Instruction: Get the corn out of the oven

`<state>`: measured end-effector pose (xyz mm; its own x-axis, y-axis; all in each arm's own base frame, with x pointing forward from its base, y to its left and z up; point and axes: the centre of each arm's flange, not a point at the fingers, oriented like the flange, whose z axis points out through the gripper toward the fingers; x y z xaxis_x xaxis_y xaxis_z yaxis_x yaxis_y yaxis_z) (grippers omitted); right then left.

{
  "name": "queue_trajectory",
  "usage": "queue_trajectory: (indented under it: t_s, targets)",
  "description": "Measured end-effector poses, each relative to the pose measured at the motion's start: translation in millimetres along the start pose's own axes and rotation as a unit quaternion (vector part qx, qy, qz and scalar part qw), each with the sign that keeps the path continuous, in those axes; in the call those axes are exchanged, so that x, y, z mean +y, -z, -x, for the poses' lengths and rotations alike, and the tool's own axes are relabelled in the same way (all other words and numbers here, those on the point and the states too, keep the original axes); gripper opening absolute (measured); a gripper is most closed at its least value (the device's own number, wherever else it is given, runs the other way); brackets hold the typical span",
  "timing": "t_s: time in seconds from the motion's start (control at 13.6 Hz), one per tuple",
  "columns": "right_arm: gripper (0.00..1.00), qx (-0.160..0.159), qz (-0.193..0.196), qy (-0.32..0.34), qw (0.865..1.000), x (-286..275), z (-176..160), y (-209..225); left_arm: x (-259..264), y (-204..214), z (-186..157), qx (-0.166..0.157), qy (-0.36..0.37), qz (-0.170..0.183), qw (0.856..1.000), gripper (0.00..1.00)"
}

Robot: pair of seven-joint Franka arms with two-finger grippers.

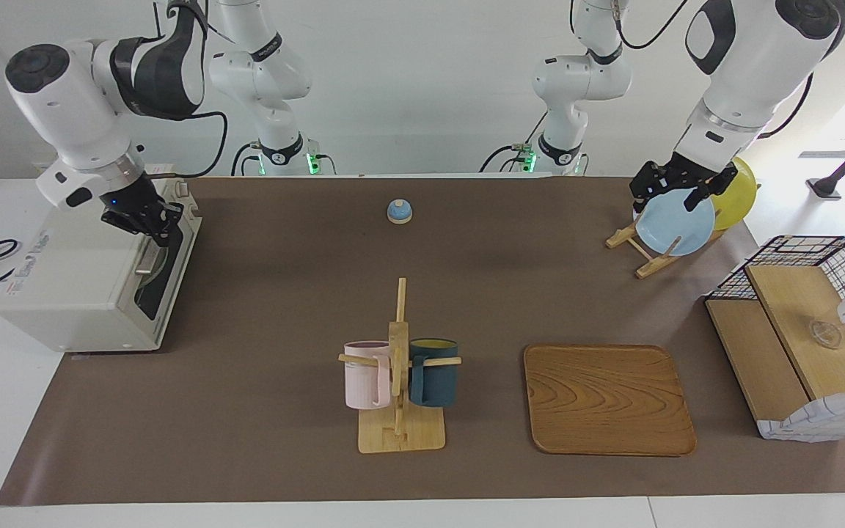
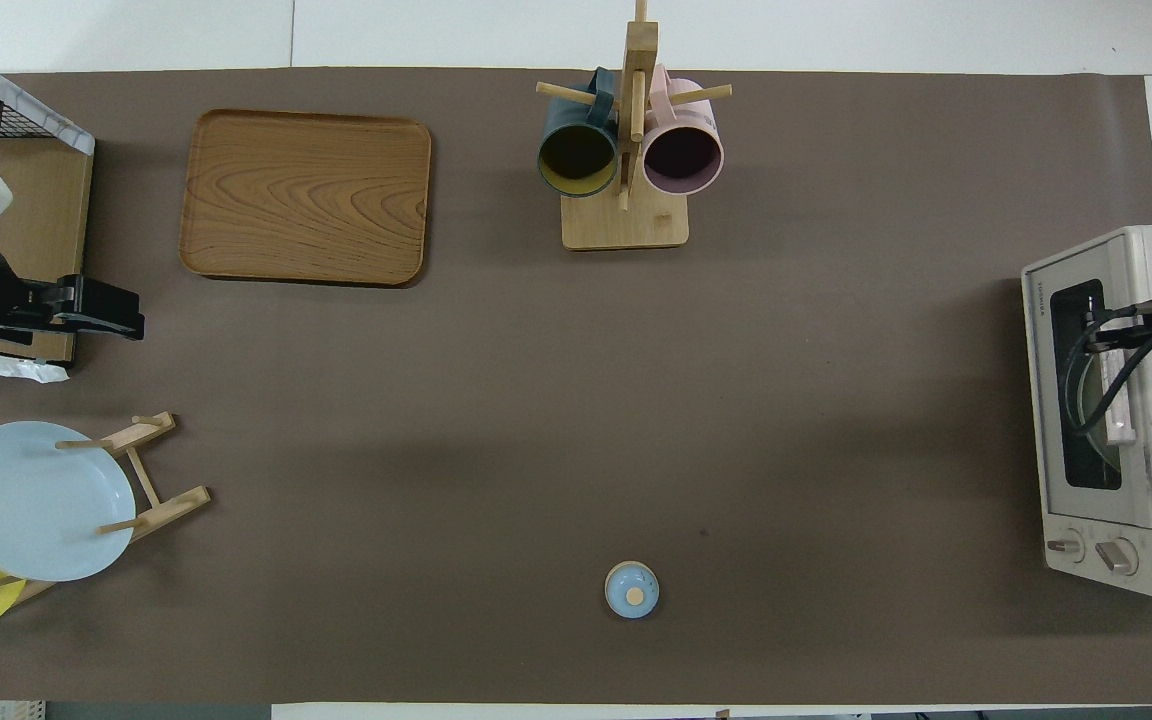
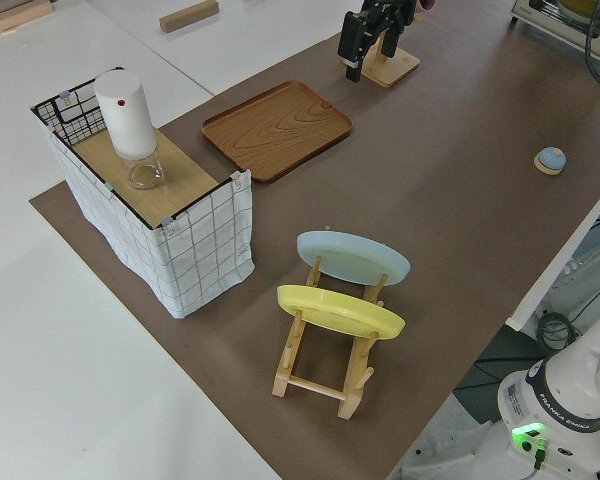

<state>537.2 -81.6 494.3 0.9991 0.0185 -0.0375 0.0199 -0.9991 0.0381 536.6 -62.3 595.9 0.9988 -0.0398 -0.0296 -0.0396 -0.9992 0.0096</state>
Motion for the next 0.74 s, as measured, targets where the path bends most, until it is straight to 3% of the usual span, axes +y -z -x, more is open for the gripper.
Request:
queue_trajectory:
  t_s: [0.22, 0.74]
  targets:
    - [0.01, -0.017, 0.028, 0.004, 0.999, 13, 2, -24, 0, 0, 0, 0.000, 0.000, 0.000, 1.000, 1.00]
    - [0.01, -0.028, 0.052, 0.018, 0.998, 9, 2, -23, 0, 0, 0, 0.000, 0.000, 0.000, 1.000, 1.00]
